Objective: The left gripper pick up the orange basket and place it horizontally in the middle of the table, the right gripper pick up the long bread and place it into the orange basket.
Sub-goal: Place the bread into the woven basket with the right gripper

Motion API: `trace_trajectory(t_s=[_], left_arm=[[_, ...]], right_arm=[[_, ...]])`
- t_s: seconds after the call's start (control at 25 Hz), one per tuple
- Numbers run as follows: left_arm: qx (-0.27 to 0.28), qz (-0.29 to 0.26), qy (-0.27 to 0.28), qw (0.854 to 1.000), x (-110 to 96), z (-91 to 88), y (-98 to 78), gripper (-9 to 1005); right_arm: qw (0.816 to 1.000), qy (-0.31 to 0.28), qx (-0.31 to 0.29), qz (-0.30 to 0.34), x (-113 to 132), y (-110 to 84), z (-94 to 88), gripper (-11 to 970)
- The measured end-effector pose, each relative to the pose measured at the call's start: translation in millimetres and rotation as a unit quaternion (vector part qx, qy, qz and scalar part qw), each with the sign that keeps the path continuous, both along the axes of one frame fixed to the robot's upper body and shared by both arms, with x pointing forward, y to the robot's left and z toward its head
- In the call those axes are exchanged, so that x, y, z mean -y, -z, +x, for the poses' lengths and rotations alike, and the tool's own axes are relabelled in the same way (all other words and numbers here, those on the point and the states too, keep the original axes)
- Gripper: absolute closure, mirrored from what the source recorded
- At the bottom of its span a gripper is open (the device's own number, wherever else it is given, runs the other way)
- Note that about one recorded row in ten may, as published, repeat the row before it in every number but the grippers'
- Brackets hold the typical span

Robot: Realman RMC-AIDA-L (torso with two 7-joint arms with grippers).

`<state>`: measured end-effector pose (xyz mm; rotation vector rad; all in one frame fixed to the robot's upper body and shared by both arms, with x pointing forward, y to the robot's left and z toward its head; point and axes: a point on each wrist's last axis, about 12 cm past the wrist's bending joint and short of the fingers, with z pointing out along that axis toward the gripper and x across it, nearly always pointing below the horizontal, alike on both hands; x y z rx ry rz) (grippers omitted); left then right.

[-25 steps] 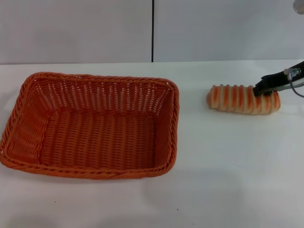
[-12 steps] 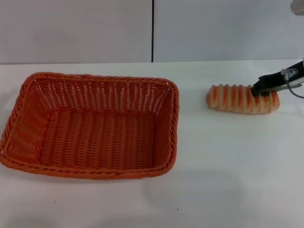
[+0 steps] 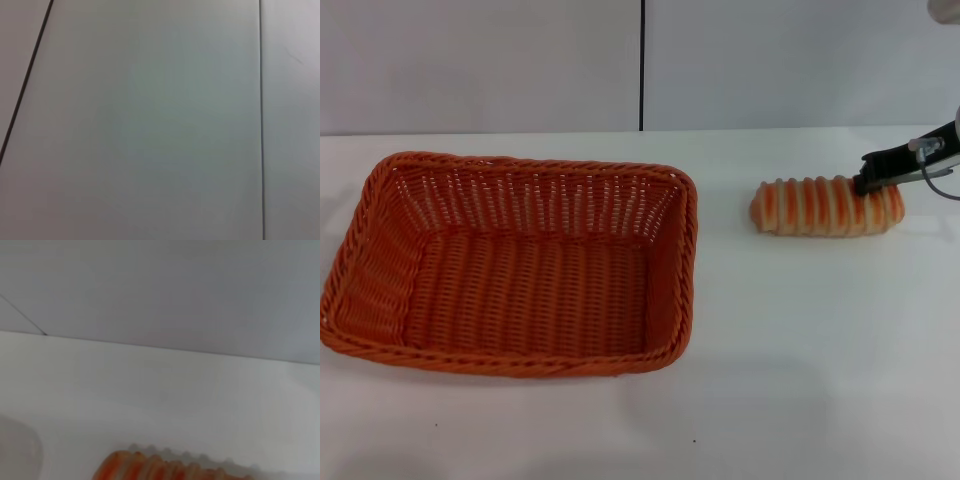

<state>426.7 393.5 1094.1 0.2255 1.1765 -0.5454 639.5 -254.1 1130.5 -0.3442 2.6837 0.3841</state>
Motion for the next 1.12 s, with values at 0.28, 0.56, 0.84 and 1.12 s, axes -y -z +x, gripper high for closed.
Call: trace_trajectory(t_s=[0.28,0.56,0.84,1.12], left_arm=[[0.000,0.000,0.000,1.000,0.2,0.3,0.0,185],[0.001,0.001,0.002,1.000,1.0,1.6,-0.3,185],[0.002,0.002,0.003,1.000,2.0,2.0,0.1,185],[0.000,0.002,0.003,1.000,2.1,-0.7,1.3,185]], right_arm=[[1.000,-0.007,0.011,-0.001,-2.5,-9.4,1.2,958],[0.999,-0.027,0.029,-0.014,-6.7,-36.4,0.1,957],[0.996,-0.049,0.057,-0.054,-17.7,-72.9,-2.6,955],[0.991,-0.075,0.090,-0.070,-31.4,-107.8,-5.4,953]])
